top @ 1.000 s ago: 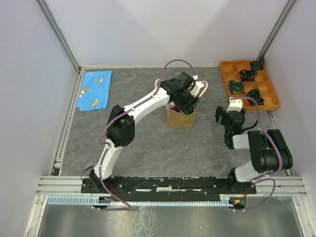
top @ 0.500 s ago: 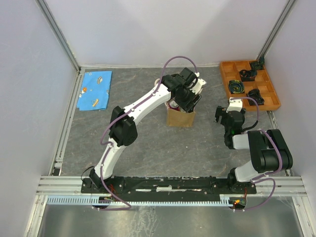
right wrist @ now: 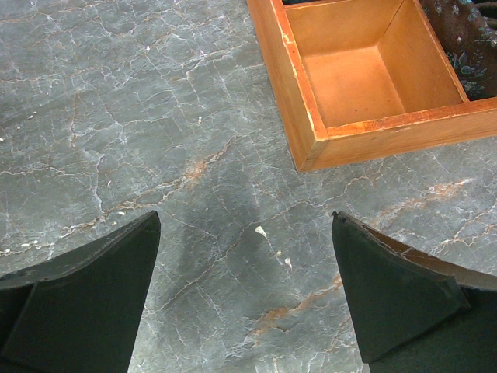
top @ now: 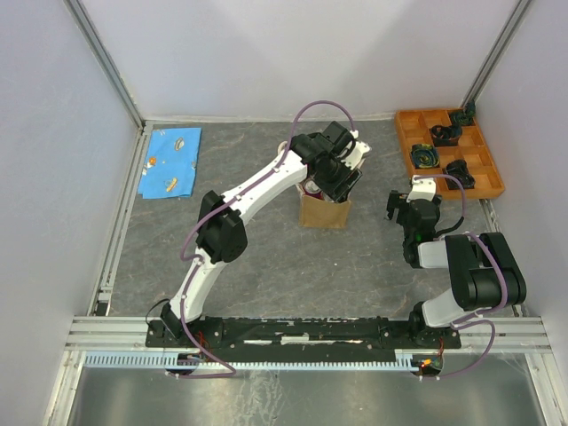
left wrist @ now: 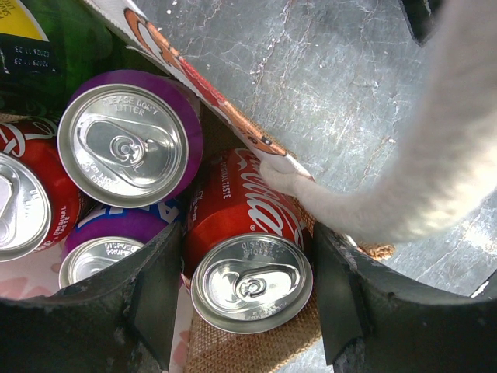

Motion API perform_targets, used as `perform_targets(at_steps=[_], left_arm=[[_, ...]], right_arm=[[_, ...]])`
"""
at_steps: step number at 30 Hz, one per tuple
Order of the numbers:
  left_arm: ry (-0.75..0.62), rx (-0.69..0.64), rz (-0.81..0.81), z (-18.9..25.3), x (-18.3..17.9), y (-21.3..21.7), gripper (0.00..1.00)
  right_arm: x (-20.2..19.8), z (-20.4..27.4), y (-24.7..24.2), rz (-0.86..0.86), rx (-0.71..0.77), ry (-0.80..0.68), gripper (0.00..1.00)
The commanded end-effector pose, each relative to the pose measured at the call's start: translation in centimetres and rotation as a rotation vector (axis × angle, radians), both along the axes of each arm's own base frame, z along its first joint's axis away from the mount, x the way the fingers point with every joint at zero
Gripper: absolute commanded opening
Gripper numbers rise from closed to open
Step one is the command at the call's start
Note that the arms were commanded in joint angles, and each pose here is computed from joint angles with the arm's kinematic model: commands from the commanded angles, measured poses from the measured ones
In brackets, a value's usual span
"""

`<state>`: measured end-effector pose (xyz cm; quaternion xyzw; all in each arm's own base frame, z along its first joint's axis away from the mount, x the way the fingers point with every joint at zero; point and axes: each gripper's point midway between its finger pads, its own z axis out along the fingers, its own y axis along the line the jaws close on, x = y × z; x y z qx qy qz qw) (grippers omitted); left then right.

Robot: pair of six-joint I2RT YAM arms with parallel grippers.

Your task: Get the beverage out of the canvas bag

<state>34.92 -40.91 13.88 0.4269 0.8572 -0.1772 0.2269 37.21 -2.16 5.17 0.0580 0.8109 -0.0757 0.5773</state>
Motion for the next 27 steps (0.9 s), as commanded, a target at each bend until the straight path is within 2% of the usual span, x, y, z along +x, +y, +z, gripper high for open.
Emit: perform_targets(at_steps=[1,12,27], left_arm=[[-0.106,-0.146,-0.018,8.0,0.3,-1.1,0.03],[-0.277,-0.239,0.049,16.1,0.9,0.7,0.03],[-0.54,-0.256,0.27,25.8,2.3,8.9,0.03]], right_arm=[[1.2,1.9,0.1,0.005,0.003,-0.063,0.99],[1.2,1.9,0.0,0.003,0.004,-0.063,0.99],[1.2,1.9,0.1,0.004,0.004,-0.064,0.99]])
